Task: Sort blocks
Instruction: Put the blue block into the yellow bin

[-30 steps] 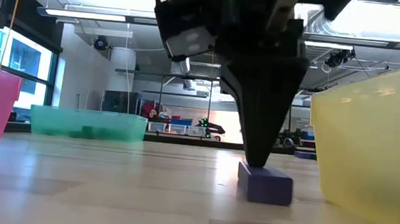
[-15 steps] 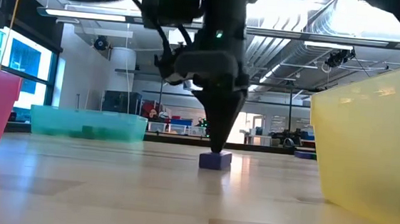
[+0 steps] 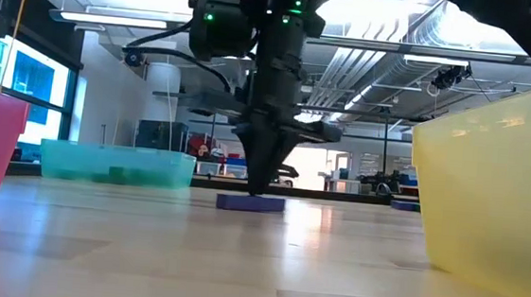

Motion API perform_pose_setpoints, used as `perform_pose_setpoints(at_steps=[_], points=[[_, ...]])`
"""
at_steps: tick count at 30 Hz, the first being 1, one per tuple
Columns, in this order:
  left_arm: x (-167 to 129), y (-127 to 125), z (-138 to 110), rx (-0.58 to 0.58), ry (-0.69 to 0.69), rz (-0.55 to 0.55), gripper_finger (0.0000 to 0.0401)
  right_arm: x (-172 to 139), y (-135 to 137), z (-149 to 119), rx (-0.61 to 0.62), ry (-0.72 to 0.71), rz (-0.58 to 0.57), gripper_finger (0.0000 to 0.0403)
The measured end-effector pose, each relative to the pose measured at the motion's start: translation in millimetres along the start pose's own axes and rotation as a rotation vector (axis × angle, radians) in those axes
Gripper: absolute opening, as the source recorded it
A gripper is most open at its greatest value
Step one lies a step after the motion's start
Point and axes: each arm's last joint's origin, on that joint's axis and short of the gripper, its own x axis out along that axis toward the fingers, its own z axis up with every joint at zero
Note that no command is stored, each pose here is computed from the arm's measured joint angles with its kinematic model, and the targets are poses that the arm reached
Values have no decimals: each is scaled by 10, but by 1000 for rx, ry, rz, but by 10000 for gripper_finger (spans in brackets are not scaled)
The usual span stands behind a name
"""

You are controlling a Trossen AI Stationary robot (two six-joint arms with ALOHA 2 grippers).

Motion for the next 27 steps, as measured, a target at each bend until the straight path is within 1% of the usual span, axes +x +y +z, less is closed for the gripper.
perform_pose_setpoints(at_steps=[3,6,8,10,13,16,17,19,21,23,25,27], points=[[0,0,0,0,0,0,238,-2,31,64,105,-14,62,0],[0,0,0,1,0,0,238,-20,42,102,183,-72,70,0],[-1,0,1,1,0,-1,238,-83,63,102,199,-133,63,0],[-6,-1,8,-1,-2,-2,238,-230,106,101,204,-191,84,0],[-24,-10,33,-18,-2,-27,238,-486,124,65,180,-265,74,0],[-56,-35,64,-10,24,-112,238,-724,75,-13,64,-302,28,0],[-66,-42,70,9,34,-136,238,-829,34,-41,27,-300,20,0],[-89,-51,66,48,69,-185,238,-1026,-80,-108,-6,-290,-20,0],[-121,-46,46,76,124,-212,238,-1204,-220,-187,-18,-283,-93,0],[-147,-21,-1,117,188,-195,238,-1342,-350,-276,-27,-274,-176,0],[-165,33,-91,175,277,-139,238,-1502,-462,-386,-35,-271,-232,0],[-162,99,-198,240,357,-68,238,-1685,-517,-519,-61,-292,-191,0]])
